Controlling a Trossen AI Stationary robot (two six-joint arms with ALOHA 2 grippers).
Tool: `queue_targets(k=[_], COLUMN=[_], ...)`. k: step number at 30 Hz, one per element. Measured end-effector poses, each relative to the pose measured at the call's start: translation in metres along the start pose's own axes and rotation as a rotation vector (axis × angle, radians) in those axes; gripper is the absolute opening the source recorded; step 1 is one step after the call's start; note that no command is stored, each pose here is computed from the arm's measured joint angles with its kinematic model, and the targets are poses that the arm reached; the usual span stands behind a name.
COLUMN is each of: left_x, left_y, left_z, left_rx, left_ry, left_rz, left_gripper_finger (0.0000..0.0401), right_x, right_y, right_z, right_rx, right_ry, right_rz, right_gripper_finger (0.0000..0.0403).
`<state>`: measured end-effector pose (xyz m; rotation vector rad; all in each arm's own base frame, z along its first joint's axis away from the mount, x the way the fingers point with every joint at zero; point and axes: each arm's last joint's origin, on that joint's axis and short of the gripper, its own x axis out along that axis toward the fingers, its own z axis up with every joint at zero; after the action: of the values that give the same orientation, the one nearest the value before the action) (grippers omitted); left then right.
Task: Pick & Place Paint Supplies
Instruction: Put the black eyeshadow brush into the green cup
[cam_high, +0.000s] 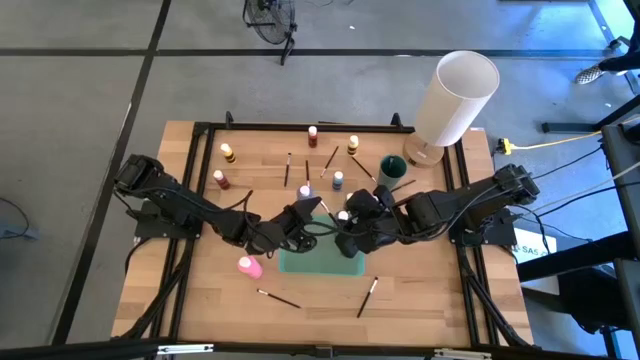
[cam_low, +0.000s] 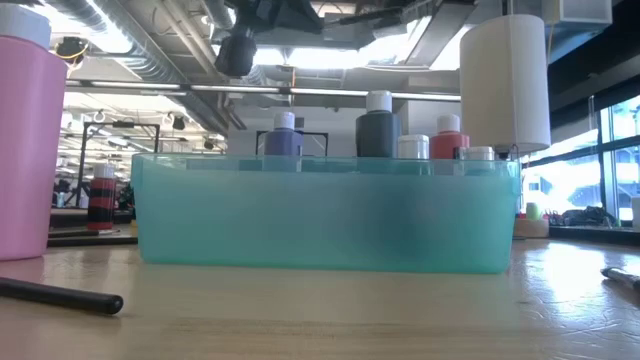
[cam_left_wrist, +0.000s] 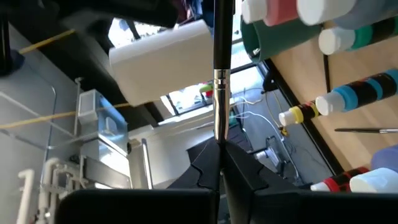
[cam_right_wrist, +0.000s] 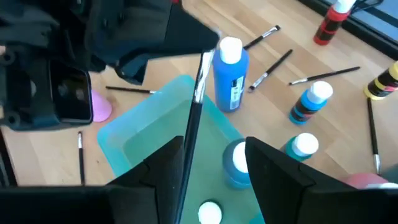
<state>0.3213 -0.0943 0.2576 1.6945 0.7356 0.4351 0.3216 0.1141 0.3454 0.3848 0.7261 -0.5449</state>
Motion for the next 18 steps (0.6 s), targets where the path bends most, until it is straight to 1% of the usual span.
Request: queue_targets(k=[5, 9, 12, 18], left_x=[-0.001, -0.001, -0.001, -0.002], left_y=[0.004, 0.008, 0.009, 0.01], left_z=[0.001, 0.001, 0.001, 0.001], left_rx=[-0.013, -0.004, 0.006, -0.001], left_ry=[-0.014, -0.029, -0.046, -0.051], left_rz=[0.023, 0.047, 0.058, 0.066], left_gripper_finger=[0.0002, 0.0002, 0.0002, 0.0002], right_x=[0.001, 0.005, 0.011, 0.02], right_y=[0.003, 0.006, 0.008, 0.013], right_z=[0.0, -0.002, -0.004, -0.003], right_rx=[0.002, -0.005, -0.029, -0.071], right_ry=[0.016, 0.023, 0.048, 0.039], right_rz=[0.033, 0.036, 0.038, 0.065], right_gripper_finger=[0.0174, 0.0174, 0.0174, 0.0175])
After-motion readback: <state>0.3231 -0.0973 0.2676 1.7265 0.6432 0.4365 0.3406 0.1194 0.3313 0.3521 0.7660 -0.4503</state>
